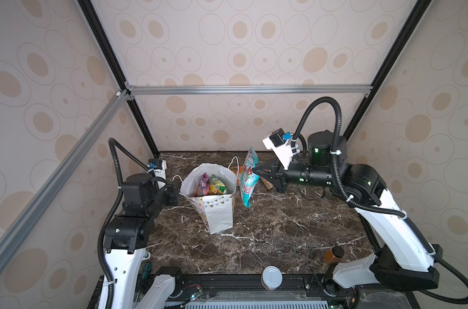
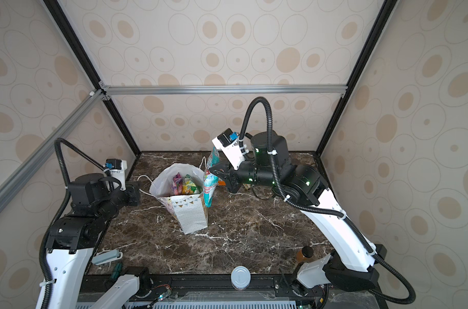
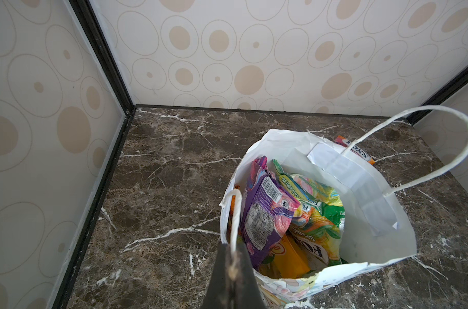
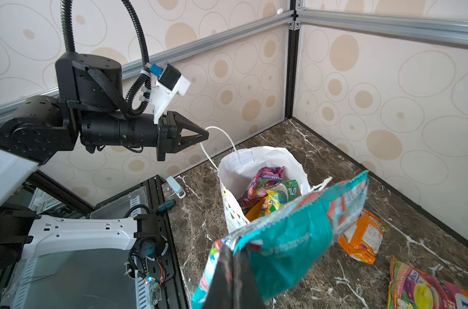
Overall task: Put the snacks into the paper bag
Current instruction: 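Carry the teal packet with the right gripper over the paper bag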
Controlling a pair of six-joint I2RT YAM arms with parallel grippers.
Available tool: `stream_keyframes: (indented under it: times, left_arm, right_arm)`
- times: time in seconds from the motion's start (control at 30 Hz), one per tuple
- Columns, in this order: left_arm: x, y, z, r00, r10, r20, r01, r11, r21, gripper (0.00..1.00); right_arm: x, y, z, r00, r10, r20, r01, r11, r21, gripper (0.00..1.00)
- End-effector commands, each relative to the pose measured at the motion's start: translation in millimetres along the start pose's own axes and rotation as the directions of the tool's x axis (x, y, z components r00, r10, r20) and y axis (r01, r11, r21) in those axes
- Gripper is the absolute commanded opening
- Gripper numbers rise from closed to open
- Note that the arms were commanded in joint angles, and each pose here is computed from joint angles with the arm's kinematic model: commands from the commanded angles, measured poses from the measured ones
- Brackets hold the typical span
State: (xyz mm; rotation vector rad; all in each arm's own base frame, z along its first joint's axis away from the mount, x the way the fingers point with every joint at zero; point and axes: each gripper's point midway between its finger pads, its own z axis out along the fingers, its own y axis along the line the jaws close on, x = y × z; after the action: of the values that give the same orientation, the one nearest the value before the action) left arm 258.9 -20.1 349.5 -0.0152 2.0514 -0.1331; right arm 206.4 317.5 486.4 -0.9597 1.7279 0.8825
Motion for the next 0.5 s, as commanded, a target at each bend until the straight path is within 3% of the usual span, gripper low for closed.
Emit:
stream_keyframes:
  times: [0.0,0.47]
  left_arm:
    - [-20.3,-0.1,-12.5,0.997,0.033,0.069,-0.033,0.999,-0.008,0.00]
    - [-16.9,-1.2,-11.7,0.997,0.026,0.068,-0.026,1.000,0.000,0.00]
  right_arm:
    - [-25.1,11.6,-8.4,0.995,-0.071,0.074,0.073,0.997,-0.014,0.00]
    - [-47.5,37.4,42.8,0.989,-0.091,0.113,0.105,0.986,-0.131,0.00]
